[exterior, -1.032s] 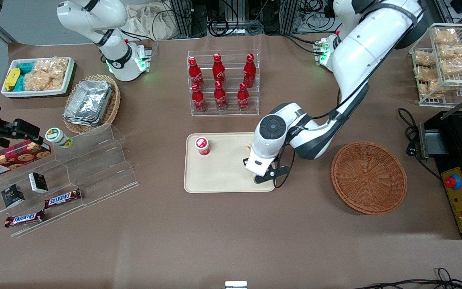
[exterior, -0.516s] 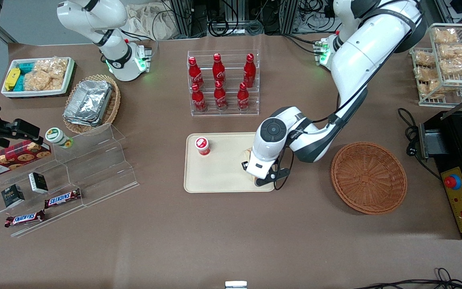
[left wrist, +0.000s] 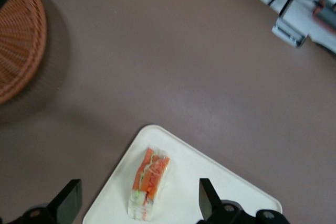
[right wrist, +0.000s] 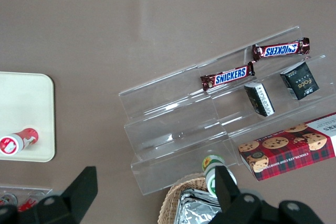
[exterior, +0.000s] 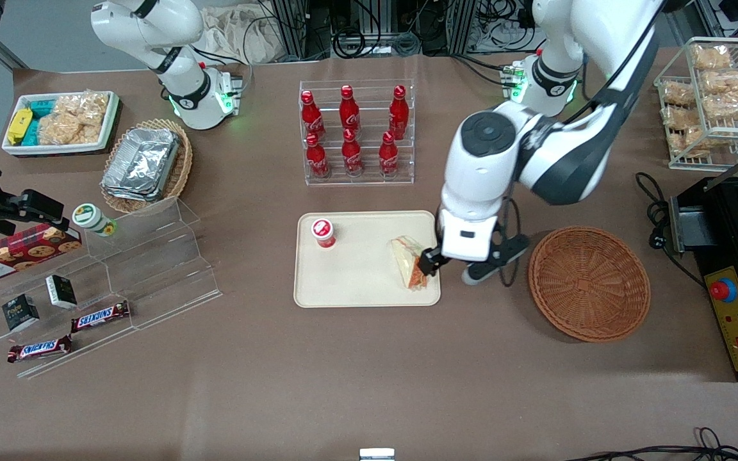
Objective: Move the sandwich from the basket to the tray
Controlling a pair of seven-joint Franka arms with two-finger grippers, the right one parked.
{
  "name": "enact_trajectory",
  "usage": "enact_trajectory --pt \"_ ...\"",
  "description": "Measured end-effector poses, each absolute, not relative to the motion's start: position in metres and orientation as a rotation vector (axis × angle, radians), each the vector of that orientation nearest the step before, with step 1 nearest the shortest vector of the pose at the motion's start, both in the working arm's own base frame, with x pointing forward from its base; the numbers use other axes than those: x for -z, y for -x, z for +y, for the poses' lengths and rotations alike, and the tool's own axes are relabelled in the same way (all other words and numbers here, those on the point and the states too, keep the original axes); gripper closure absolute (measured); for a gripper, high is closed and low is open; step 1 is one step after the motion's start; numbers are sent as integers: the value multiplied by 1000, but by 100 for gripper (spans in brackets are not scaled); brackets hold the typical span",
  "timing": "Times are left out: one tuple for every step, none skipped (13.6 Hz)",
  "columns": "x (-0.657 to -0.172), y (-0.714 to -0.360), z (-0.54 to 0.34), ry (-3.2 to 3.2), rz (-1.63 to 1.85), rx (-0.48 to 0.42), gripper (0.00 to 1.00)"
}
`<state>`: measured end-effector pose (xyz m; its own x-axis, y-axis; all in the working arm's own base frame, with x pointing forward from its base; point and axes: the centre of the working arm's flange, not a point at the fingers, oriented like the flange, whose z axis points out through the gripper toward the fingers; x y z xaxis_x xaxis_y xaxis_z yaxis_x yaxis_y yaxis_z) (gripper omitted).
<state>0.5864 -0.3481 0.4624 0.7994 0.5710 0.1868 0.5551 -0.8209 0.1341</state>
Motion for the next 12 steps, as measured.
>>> enact_trajectory --pt "-472 -590 -334 -2905 915 -333 0" --pt "-481 -597 -317 -2905 897 -319 0" --pt "-488 -604 -295 -2915 871 -299 0" --pt "-493 -610 -271 -2940 839 -269 0" --pt "-500 -614 -246 -2963 795 -239 0" --pt "-509 -618 -220 -2979 746 -212 0" --pt "-518 -620 -192 -2993 686 -184 0" --pt "-528 -620 -164 -3013 612 -151 0" --pt "-537 -619 -137 -3030 548 -126 0" --pt "-545 -617 -112 -3045 495 -114 0" --pt "-553 -614 -93 -3059 445 -107 0" --pt "-560 -610 -78 -3074 393 -96 0"
